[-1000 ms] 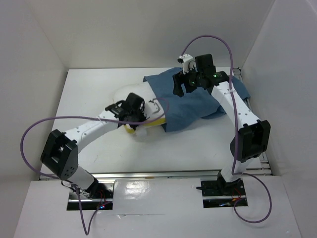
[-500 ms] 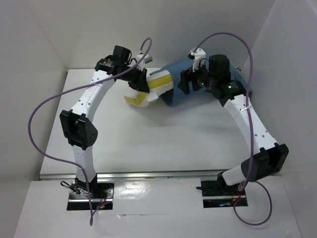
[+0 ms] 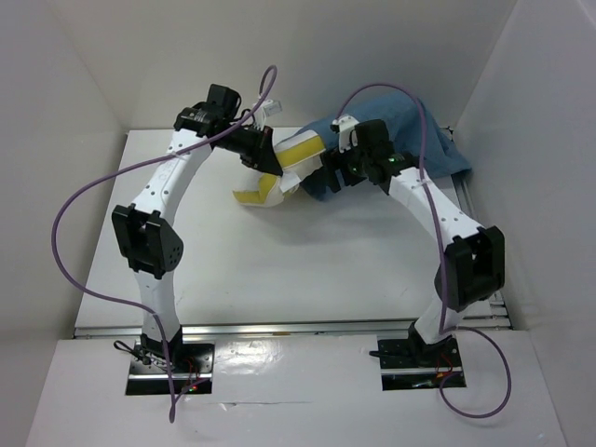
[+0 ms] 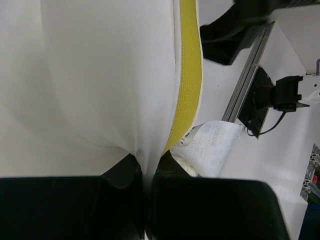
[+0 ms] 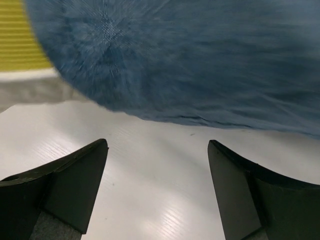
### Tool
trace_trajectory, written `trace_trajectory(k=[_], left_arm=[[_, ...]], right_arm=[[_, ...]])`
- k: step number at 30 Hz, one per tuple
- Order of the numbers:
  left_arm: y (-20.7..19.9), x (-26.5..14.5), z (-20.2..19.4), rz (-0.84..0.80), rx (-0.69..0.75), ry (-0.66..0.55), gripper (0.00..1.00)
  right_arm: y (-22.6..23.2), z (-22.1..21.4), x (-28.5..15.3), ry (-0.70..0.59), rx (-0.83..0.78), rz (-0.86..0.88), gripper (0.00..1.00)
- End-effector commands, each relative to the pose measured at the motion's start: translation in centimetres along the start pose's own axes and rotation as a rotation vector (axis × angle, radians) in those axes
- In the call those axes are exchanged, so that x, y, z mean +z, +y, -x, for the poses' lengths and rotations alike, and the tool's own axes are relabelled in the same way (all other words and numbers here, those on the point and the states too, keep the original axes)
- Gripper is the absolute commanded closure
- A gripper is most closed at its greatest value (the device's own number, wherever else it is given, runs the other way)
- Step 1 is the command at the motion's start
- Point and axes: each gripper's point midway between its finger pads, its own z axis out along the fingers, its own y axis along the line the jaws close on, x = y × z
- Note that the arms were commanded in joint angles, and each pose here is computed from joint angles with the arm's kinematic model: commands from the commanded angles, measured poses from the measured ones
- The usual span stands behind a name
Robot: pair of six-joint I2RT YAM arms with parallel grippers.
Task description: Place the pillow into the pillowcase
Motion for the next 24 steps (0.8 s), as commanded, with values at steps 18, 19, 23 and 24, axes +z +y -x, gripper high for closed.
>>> trace_trajectory(k=[18,19,23,24], left_arm=[[-3.2,-3.2,1.5,-0.095,0.056,-0.093,1.00],[-3.2,-3.2,1.5,-0.095,0.056,-0.093,1.00],[-2.8,-3.0,1.1,-0.087,0.054,-0.084,1.00],[-2.3,-2.7,0.6,-0.073,0.039,-0.071,1.00]], right_arm=[[-3.2,6.9,5.2,-0.230,0.105,-0.185,0.86],[-3.3,7.5,5.4,-0.243,0.105,-0.186,1.00],[-2.5,9.8,3.8,-0.292,0.069,-0.116,1.00],[-2.2,10.8,2.9,-0.320,0.064,-0.101,1.00]])
